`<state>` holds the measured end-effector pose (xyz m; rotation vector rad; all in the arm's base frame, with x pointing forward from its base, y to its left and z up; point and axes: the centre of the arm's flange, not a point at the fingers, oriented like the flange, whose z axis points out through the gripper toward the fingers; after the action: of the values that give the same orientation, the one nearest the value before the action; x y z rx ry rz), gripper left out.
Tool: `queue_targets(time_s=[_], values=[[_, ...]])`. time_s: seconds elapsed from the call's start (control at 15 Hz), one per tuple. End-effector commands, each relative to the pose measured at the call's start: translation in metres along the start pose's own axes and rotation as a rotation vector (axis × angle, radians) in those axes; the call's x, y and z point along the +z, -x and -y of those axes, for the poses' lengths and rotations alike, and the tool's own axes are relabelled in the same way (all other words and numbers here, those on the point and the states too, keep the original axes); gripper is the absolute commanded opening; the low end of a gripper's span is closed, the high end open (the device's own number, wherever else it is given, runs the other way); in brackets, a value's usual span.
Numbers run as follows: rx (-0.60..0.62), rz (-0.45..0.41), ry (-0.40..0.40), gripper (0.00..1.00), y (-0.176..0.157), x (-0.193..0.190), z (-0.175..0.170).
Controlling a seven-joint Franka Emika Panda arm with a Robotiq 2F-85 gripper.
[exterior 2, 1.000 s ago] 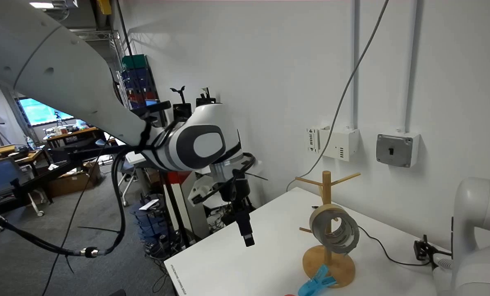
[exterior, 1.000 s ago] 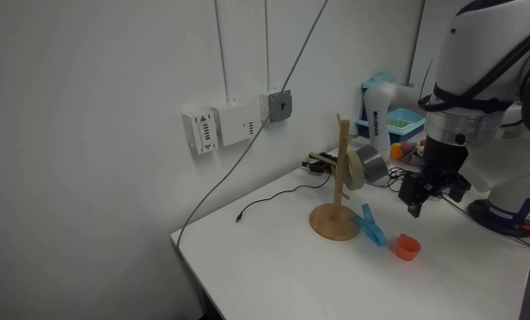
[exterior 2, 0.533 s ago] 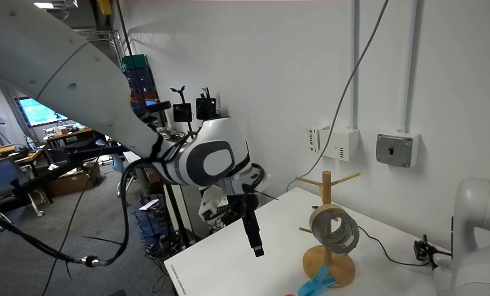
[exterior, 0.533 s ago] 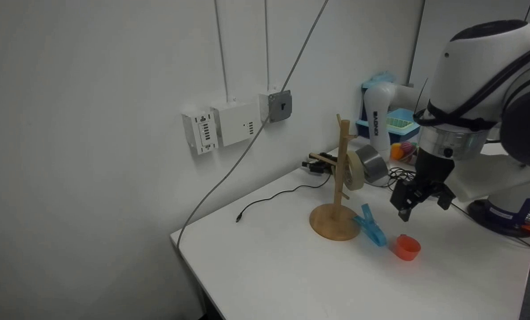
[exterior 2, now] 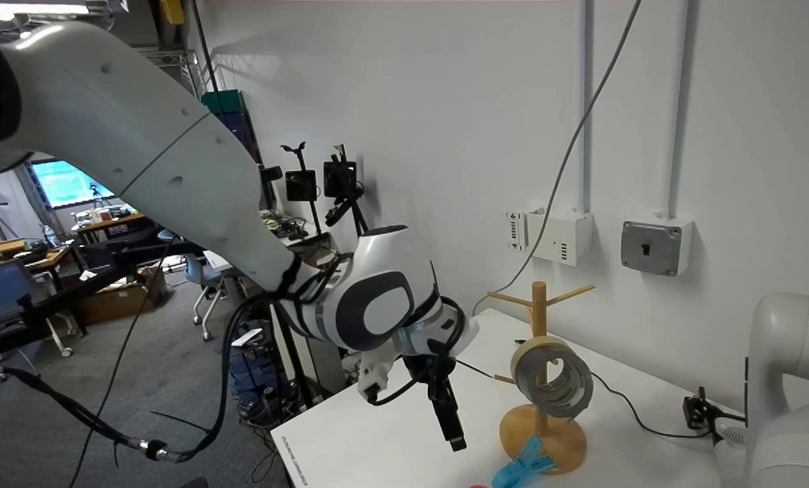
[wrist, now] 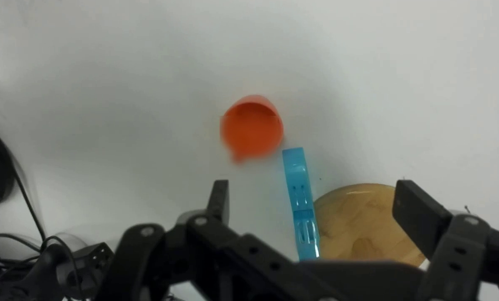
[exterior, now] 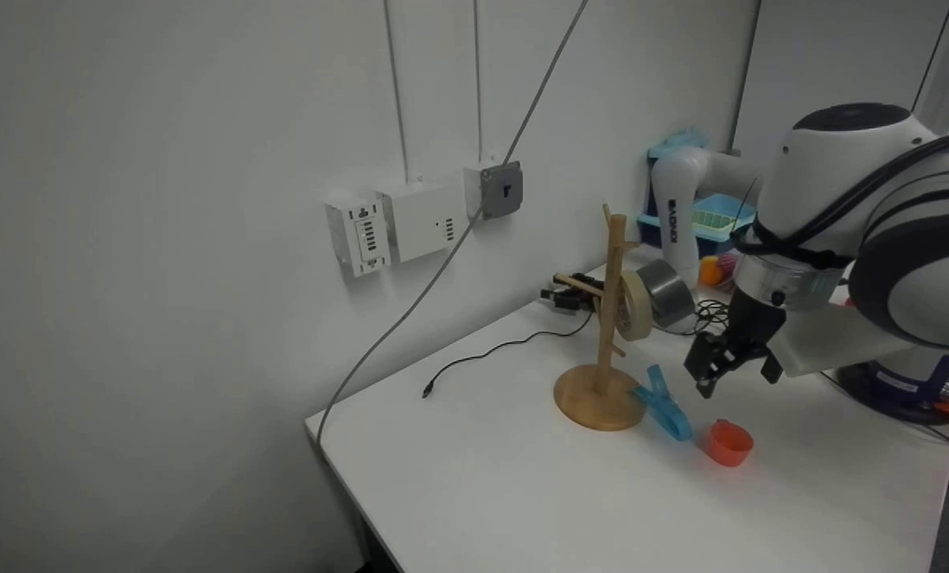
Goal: Hang the blue peg on the wooden stand
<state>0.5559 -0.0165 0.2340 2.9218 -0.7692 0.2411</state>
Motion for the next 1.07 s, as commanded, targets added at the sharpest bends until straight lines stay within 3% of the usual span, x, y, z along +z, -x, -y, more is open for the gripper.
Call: queue_targets(time_s=[0.0, 0.6, 1.0], values=[[-0.013, -0.037, -0.011, 1.00, -0.022, 0.017, 0.009], [-0.152, 0.016, -0.025, 1.00, -0.042, 0.052, 0.026], [-0.154, 0.012, -0.017, 1.00, -0.034, 0.054, 0.023]])
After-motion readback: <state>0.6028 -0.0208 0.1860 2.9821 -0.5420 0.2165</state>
